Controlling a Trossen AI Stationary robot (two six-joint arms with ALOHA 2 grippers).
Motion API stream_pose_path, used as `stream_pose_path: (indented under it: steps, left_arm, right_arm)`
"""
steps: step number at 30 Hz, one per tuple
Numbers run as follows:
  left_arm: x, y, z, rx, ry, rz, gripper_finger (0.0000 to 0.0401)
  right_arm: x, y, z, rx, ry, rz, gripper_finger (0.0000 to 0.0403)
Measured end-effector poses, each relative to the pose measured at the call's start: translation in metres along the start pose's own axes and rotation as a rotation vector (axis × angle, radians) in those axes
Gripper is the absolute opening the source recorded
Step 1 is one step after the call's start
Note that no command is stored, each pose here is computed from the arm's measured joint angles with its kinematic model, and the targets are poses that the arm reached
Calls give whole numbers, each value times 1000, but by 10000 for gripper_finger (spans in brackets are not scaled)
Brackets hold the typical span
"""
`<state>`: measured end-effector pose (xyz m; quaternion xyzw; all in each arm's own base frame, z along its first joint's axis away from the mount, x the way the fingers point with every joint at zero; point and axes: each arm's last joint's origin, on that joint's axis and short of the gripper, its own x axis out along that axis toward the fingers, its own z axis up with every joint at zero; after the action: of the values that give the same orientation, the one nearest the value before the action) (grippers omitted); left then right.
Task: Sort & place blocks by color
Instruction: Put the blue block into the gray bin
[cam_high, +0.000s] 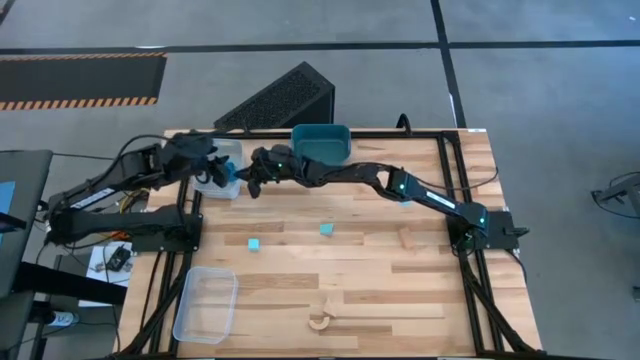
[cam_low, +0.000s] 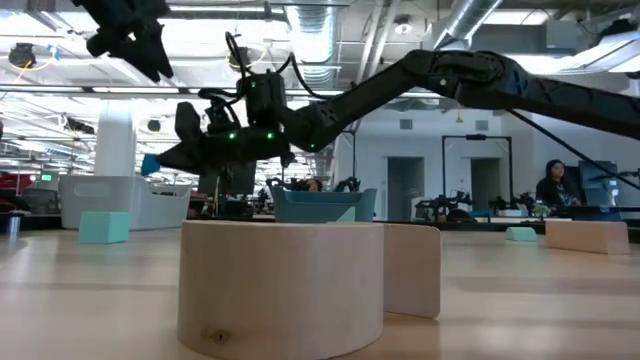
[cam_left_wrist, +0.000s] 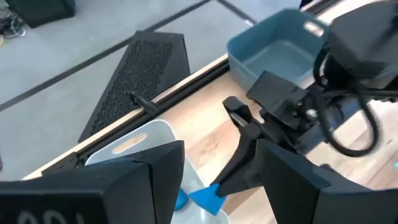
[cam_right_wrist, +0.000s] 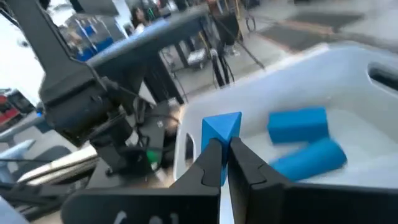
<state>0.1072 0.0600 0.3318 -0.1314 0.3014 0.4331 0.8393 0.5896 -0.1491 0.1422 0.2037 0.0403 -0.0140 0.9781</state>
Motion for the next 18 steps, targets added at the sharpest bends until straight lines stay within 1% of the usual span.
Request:
stream_pose_path:
  steps: [4, 8, 13, 15, 18]
  left_arm:
    - [10, -4, 2, 33, 38, 14, 190]
    - [16, -6, 3, 48, 64, 18, 190]
    - [17, -5, 4, 39, 65, 29, 190]
    - [18, -4, 4, 26, 67, 34, 190]
    - [18, -2, 4, 14, 66, 42, 190]
  right_arm:
    - [1, 0, -6, -1, 11, 8, 22]
    - [1, 1, -3, -48, -11, 1, 24]
    - [-1, -7, 0, -42, -20, -19, 29]
    - [-1, -9, 1, -28, -25, -19, 45]
    - [-2, -12, 3, -18, -36, -20, 91]
